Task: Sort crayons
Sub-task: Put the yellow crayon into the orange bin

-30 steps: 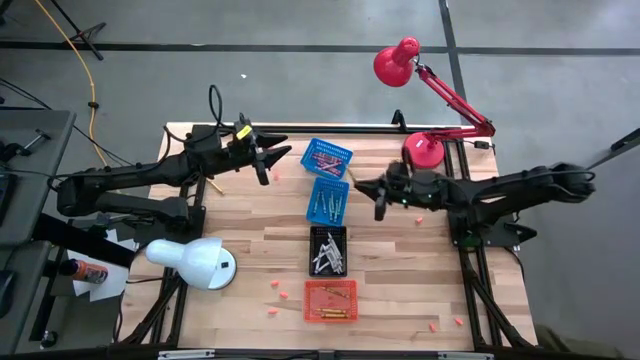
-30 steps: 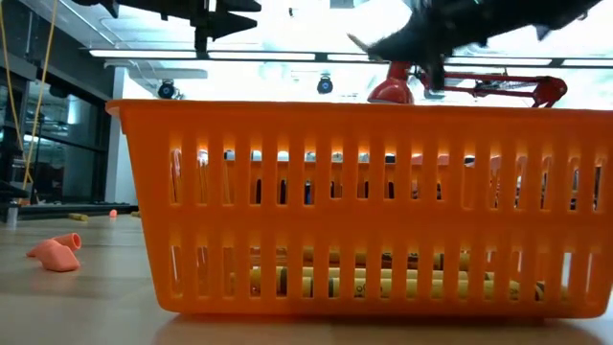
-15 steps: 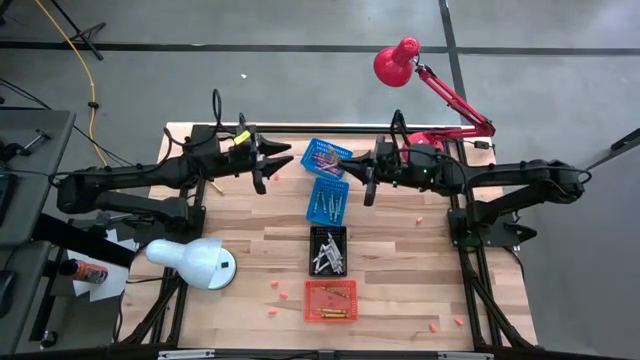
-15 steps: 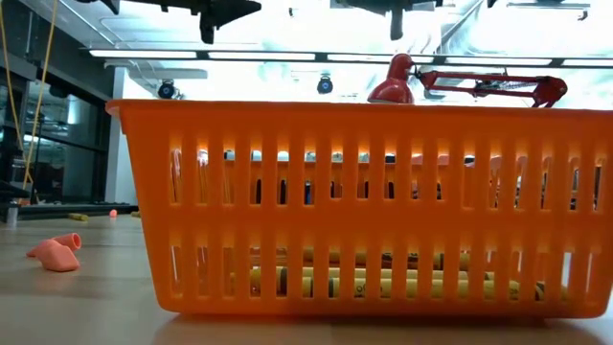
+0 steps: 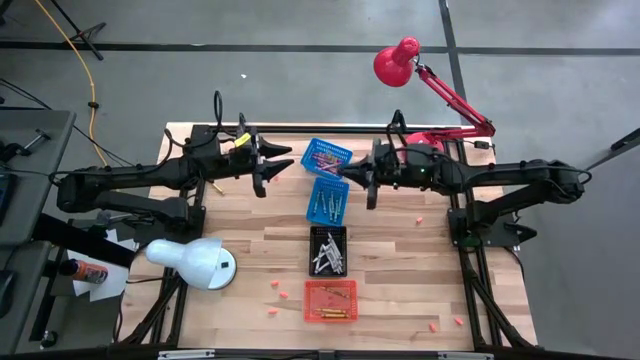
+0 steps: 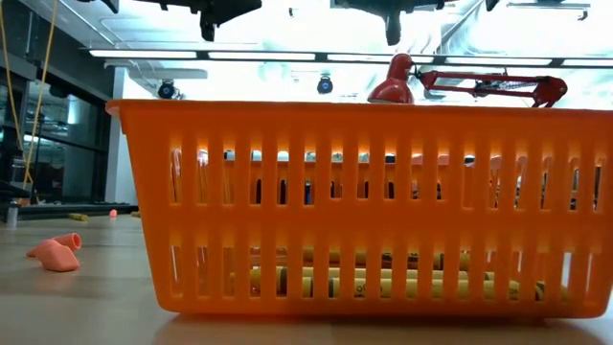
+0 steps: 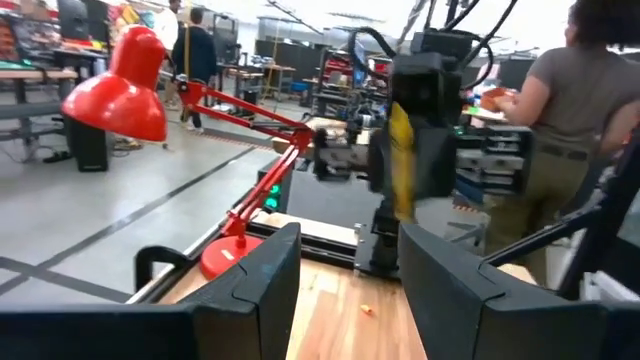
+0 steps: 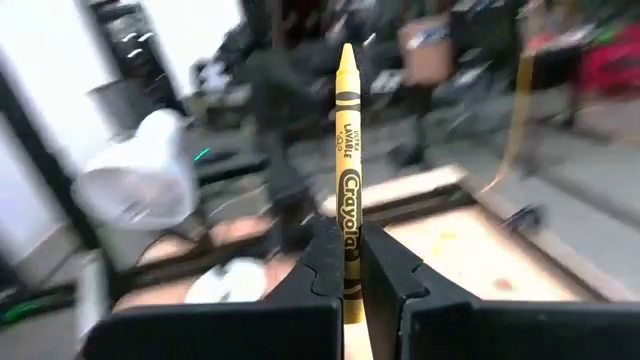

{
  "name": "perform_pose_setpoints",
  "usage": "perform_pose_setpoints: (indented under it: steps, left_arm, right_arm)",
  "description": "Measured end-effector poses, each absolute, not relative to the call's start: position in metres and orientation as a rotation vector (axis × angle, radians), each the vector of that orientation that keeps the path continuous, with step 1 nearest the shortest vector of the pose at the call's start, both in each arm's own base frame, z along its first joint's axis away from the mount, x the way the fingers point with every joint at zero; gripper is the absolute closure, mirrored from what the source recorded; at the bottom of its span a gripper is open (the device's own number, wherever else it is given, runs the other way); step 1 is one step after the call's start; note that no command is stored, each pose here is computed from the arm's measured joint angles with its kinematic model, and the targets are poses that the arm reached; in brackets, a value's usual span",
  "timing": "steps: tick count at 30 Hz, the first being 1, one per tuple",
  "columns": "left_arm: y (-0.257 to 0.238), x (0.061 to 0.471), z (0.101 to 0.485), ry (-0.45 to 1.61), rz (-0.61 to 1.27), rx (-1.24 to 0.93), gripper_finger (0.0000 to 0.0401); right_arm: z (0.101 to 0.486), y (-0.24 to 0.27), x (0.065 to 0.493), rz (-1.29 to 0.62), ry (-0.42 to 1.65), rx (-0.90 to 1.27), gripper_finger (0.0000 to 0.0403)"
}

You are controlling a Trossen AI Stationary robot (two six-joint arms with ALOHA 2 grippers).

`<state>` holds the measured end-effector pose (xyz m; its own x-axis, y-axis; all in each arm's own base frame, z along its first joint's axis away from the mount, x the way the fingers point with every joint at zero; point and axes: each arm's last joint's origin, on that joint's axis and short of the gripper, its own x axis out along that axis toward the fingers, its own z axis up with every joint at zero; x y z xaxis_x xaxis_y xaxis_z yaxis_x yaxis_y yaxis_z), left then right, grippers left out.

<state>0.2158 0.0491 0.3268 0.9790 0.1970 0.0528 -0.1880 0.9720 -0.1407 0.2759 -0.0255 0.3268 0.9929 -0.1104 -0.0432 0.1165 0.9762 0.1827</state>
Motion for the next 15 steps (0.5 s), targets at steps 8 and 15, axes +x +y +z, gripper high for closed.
perform_pose_setpoints:
  steps: [8, 15]
  left_arm:
    - [0.052, 0.215, 0.327, -0.069, 0.290, -0.113, 0.0243]
    - [0.053, 0.215, 0.325, -0.056, 0.322, -0.110, 0.0243]
  right_arm:
    - [0.287, 0.016, 0.286, 0.204, 0.401, 0.447, 0.0402]
    - [0.243, 0.086, 0.300, 0.358, 0.639, 0.572, 0.0402]
